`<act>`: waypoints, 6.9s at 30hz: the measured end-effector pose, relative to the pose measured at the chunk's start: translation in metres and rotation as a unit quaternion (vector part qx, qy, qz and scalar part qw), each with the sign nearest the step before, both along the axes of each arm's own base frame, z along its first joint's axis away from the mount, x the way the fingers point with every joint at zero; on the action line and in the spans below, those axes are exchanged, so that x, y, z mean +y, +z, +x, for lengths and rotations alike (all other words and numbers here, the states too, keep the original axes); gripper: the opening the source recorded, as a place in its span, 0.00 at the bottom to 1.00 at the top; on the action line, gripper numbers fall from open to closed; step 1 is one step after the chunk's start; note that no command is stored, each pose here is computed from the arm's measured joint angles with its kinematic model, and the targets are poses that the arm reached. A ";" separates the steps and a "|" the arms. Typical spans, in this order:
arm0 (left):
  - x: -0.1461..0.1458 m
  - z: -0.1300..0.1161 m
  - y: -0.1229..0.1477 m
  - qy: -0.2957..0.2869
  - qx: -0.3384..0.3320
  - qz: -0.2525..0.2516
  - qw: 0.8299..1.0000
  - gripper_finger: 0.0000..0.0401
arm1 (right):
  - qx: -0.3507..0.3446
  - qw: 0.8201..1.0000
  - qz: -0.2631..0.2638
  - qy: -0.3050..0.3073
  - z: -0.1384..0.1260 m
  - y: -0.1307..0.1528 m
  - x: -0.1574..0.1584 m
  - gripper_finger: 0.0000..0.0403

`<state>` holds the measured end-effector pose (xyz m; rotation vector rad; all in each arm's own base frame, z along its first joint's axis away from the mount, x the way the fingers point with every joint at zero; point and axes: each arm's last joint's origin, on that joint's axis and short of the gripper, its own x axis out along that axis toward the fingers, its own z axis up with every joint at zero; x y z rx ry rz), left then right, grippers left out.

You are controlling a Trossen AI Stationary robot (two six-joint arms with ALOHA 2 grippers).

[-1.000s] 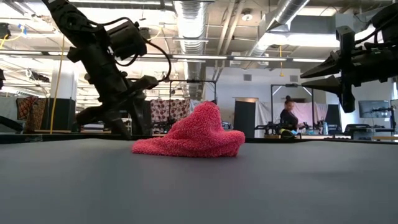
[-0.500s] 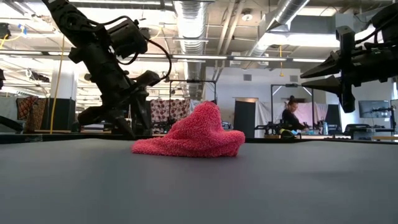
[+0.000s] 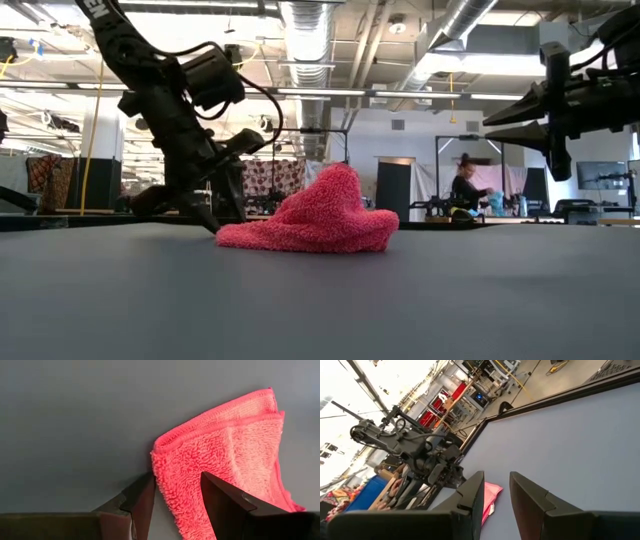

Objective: Roll towel
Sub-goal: Roll the pink towel

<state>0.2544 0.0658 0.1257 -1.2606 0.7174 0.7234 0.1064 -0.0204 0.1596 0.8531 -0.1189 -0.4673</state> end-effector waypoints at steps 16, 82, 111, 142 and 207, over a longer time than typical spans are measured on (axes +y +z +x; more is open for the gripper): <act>0.003 0.003 0.001 0.012 -0.025 0.003 1.000 0.18 | 0.000 1.000 0.000 -0.011 0.000 0.000 -0.002 0.30; 0.010 0.025 0.028 0.000 -0.199 0.063 0.978 0.00 | 0.082 0.991 0.093 0.047 0.078 -0.022 0.010 0.30; 0.009 0.024 0.027 -0.020 -0.192 0.055 0.980 0.00 | 0.183 0.977 0.088 0.072 0.180 -0.053 0.008 0.30; 0.009 0.025 0.027 -0.028 -0.191 0.059 0.979 0.00 | 0.177 0.981 0.052 0.061 0.181 -0.050 -0.002 0.30; 0.009 0.025 0.027 -0.029 -0.193 0.060 0.979 0.00 | 0.265 0.957 0.057 0.106 0.217 -0.050 -0.027 0.17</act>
